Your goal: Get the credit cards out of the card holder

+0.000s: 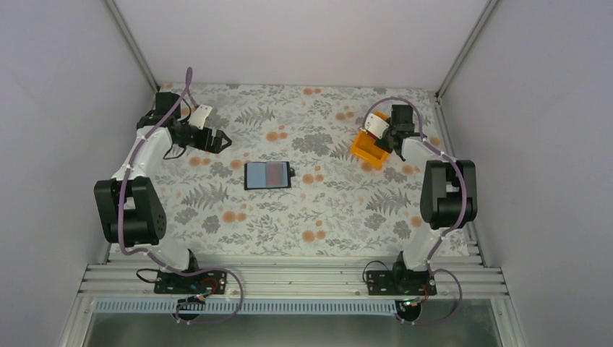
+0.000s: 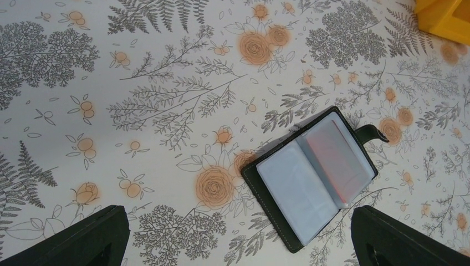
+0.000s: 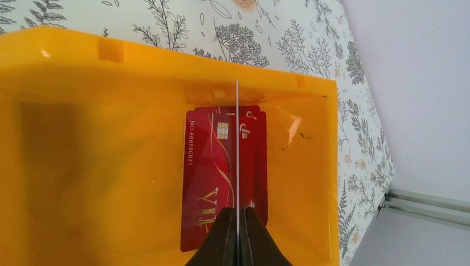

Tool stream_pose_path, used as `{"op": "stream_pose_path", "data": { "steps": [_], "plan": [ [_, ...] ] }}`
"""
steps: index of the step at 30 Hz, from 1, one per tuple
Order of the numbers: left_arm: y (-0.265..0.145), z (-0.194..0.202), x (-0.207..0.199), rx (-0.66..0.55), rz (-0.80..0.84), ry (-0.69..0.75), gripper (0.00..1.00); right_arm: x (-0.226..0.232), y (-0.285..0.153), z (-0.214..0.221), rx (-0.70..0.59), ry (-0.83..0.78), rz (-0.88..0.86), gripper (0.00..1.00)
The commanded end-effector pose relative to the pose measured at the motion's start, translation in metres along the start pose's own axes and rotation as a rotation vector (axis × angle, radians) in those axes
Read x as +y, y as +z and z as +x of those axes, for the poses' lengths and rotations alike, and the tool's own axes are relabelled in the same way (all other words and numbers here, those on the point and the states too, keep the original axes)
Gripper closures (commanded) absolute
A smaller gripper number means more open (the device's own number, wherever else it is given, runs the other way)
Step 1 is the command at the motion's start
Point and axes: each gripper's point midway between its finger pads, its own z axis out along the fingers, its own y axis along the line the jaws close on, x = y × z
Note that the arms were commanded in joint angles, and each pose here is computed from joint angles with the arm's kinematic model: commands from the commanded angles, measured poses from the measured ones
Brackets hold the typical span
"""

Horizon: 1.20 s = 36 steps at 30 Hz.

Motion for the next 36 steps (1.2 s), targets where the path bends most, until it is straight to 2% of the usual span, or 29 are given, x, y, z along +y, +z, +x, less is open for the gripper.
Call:
{"op": "stream_pose_path", "data": {
  "steps": [1, 7, 13, 23, 25, 28, 31, 36],
  "plan": [
    [0.002, 0.002, 0.001, 0.003, -0.002, 0.023, 0.00, -0.014, 0.008, -0.009, -0.004, -0.013, 0.037, 0.96],
    [0.001, 0.001, 0.000, 0.001, -0.003, 0.029, 0.00, -0.013, 0.018, -0.006, 0.020, -0.042, 0.050, 0.96],
    [0.000, 0.003, -0.002, 0.001, 0.004, 0.030, 0.00, -0.019, 0.022, -0.005, 0.030, -0.032, 0.069, 0.87],
    [-0.001, 0.003, -0.005, 0.000, 0.014, 0.035, 0.00, -0.021, 0.024, -0.005, 0.050, -0.002, 0.041, 0.45],
    [-0.002, 0.002, -0.005, -0.003, 0.016, 0.036, 0.00, -0.020, 0.022, -0.008, 0.039, 0.000, 0.021, 0.34],
    [-0.003, 0.001, -0.007, -0.005, 0.020, 0.043, 0.00, -0.022, 0.022, -0.009, 0.025, 0.021, -0.005, 0.11],
    [-0.006, 0.000, -0.008, -0.011, 0.016, 0.047, 0.00, -0.024, 0.026, -0.003, 0.043, 0.032, -0.001, 0.07],
    [-0.007, 0.000, -0.008, -0.013, 0.016, 0.052, 0.00, -0.031, 0.021, -0.011, 0.007, 0.056, 0.013, 0.06]
  ]
}}
